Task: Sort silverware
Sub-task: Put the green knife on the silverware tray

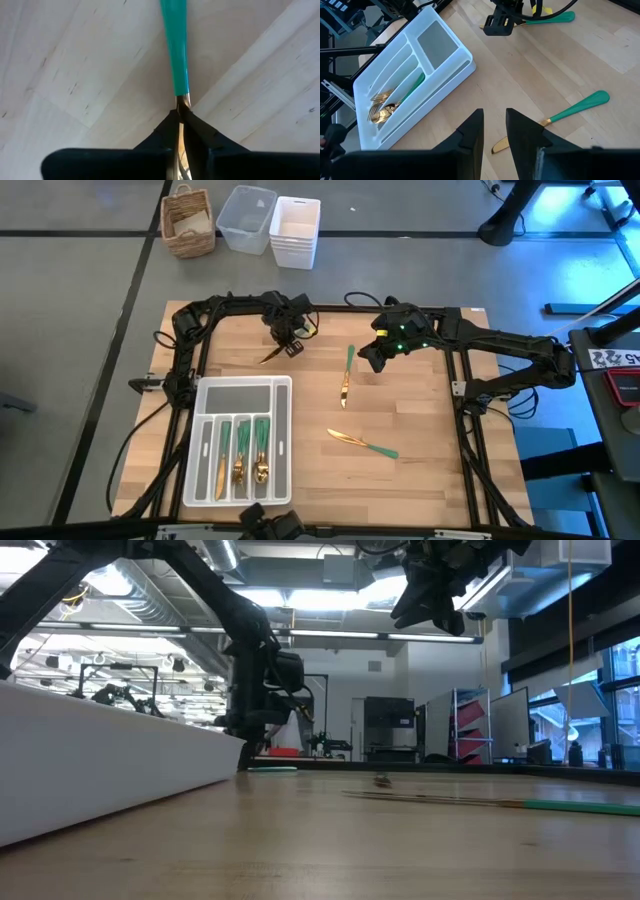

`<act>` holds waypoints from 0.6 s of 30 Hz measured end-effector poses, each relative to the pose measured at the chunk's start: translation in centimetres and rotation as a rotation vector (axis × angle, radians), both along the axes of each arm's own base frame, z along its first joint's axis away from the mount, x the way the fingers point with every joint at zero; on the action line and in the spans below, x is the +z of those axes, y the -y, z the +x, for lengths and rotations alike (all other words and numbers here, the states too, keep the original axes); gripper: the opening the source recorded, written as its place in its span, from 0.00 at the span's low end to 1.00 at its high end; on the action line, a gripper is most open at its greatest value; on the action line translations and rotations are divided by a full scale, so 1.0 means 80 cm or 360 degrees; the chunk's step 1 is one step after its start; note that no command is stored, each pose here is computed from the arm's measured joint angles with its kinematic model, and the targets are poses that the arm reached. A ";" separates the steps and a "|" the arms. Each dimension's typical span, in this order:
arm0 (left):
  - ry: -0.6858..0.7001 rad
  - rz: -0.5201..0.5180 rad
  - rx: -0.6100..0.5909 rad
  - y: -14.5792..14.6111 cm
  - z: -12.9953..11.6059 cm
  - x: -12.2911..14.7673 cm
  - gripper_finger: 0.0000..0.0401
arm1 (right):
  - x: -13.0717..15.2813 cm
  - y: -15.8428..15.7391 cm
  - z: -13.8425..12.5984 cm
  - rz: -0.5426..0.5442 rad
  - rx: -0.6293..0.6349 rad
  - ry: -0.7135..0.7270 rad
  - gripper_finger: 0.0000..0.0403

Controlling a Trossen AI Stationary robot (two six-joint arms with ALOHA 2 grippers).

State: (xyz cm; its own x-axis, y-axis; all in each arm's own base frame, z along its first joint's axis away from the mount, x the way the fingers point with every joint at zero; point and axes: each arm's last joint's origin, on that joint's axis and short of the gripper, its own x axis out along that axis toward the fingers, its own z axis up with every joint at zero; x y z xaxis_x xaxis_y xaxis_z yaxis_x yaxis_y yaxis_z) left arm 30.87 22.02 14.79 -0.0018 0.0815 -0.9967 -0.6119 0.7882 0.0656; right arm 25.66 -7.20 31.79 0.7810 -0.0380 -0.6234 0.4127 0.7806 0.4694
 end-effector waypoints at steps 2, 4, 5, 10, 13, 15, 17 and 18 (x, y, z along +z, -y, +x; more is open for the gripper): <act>0.0001 0.0002 -0.0049 0.000 0.001 0.000 0.06 | 0.000 0.000 0.000 0.0000 0.0000 0.0000 0.21; 0.0001 0.0004 -0.0095 0.000 0.001 0.000 0.08 | 0.000 0.000 0.000 0.0000 0.0000 0.0000 0.21; 0.0001 0.0004 -0.0114 0.000 0.001 0.000 0.09 | 0.000 0.000 0.000 0.0000 0.0000 -0.0001 0.21; 0.0042 0.0035 -0.0124 -0.002 0.004 0.001 0.15 | 0.000 0.000 0.000 0.0001 0.0000 -0.0005 0.21; 0.0087 0.0065 -0.0112 -0.004 0.008 0.001 0.17 | -0.001 0.000 -0.001 0.0003 0.0000 -0.0012 0.21; 0.0110 0.0082 -0.0112 -0.005 0.009 0.002 0.18 | -0.001 0.000 -0.001 0.0003 0.0000 -0.0012 0.21; 0.0108 0.0081 -0.0112 -0.005 0.009 0.002 0.18 | -0.001 0.000 -0.001 0.0003 0.0000 -0.0012 0.21; 0.0104 0.0078 -0.0112 -0.005 0.009 0.002 0.18 | -0.001 0.000 -0.001 0.0003 0.0000 -0.0012 0.21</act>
State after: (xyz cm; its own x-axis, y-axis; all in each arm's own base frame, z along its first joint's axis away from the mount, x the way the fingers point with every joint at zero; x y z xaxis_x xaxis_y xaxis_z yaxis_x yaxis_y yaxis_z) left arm 31.57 22.43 14.96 0.0704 0.1276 -0.9893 -0.5592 0.8264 0.0668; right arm 25.61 -7.19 31.74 0.7762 -0.0366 -0.6295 0.4161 0.7798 0.4678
